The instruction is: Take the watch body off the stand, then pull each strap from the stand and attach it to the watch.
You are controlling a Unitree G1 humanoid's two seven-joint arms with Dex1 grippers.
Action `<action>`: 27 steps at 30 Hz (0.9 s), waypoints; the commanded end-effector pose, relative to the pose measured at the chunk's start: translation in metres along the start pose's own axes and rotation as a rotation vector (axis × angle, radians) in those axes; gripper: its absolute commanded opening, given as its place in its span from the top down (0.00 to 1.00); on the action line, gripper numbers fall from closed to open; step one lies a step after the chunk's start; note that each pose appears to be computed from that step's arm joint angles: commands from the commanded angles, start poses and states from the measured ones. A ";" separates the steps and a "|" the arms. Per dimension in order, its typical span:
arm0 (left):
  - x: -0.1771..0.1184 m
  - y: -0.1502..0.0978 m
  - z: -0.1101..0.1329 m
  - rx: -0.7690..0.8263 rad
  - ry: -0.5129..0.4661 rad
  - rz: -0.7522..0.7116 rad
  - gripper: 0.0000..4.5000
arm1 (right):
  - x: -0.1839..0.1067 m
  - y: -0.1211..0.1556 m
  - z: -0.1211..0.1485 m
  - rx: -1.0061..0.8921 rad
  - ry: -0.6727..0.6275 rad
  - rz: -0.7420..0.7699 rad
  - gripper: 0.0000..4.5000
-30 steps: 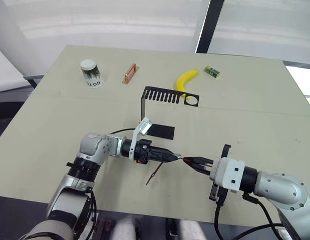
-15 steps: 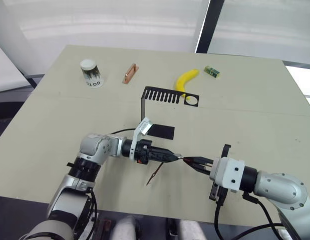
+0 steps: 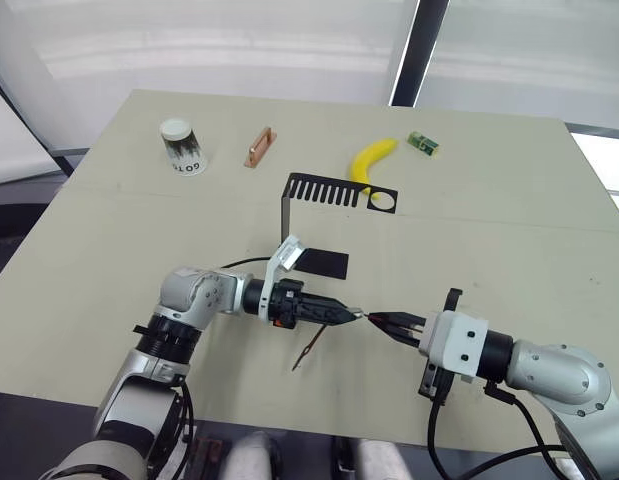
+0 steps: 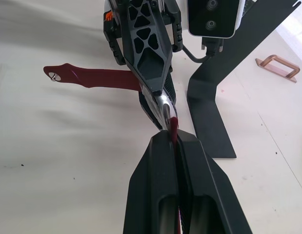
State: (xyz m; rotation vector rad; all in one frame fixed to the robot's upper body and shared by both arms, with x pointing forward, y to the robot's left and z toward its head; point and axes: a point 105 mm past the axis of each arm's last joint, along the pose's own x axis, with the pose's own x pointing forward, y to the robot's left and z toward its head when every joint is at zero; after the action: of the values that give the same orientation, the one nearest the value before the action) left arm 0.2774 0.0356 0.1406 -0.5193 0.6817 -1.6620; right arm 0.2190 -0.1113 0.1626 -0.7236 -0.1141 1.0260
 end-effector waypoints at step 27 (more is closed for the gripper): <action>0.004 -0.008 0.002 0.026 -0.005 -0.032 0.64 | -0.001 0.002 0.014 -0.037 -0.060 0.002 1.00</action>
State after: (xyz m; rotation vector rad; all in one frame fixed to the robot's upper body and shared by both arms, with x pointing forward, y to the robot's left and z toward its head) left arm 0.2768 0.0352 0.1393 -0.5209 0.6849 -1.6587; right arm 0.2164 -0.1087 0.1642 -0.7169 -0.1377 1.0396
